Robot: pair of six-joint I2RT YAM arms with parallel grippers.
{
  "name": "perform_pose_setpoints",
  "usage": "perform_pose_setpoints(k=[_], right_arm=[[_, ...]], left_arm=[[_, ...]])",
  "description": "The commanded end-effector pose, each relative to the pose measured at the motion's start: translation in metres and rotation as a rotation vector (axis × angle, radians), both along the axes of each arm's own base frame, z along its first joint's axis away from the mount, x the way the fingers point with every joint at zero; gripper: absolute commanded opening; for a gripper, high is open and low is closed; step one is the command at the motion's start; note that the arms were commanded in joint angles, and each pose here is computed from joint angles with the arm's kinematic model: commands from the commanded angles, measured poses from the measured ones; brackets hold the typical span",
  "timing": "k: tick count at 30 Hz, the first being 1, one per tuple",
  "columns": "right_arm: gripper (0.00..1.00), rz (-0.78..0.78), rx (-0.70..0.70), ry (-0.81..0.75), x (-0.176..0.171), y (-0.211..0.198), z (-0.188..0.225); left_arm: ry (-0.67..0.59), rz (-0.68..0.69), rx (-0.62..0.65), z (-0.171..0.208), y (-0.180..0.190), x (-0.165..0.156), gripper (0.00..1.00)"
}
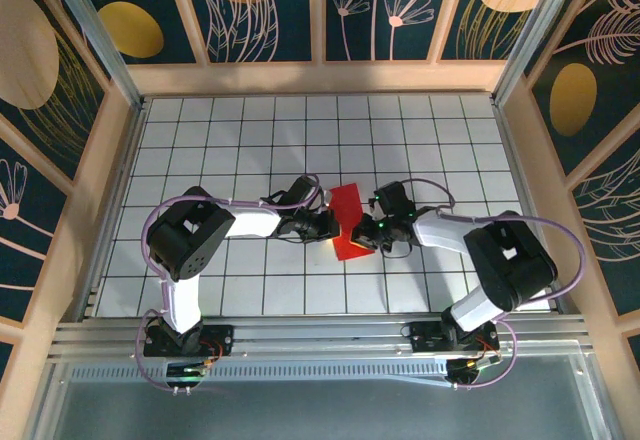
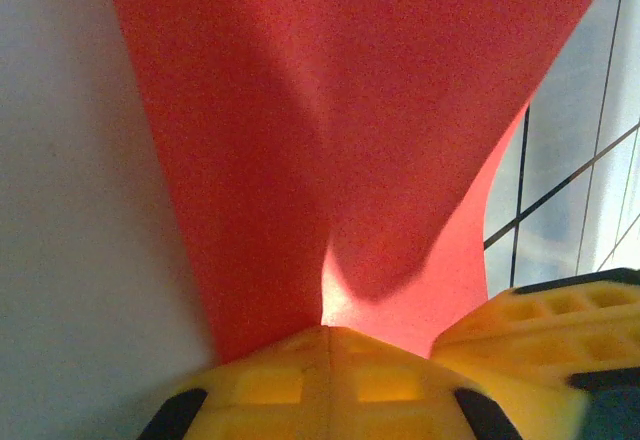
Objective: Fold a paper plane with a square sheet of paper (fold left side to right side)
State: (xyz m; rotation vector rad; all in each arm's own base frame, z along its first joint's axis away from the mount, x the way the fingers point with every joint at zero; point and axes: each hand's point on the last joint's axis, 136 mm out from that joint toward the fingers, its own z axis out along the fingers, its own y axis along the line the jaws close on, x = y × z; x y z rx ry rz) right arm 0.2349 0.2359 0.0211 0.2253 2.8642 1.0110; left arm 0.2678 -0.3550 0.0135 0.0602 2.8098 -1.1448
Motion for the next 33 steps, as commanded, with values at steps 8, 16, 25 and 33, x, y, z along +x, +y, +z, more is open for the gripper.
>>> perform_pose_setpoints(k=[8, 16, 25, 33], right_arm=[[0.0, -0.006, -0.121, 0.082, -0.019, -0.017, -0.034], [0.0, -0.005, -0.157, 0.093, -0.023, -0.024, -0.039], [0.0, -0.006, -0.179, 0.101, -0.024, -0.028, -0.041], [0.0, 0.008, -0.196, 0.116, -0.027, -0.029, -0.044]], left_arm=[[-0.01, 0.012, -0.014, 0.017, -0.008, 0.013, 0.0], [-0.022, 0.044, -0.055, 0.019, -0.011, 0.032, 0.0], [-0.021, 0.06, -0.014, 0.006, 0.002, 0.028, 0.0], [-0.02, 0.084, -0.004, -0.004, 0.008, 0.029, 0.0]])
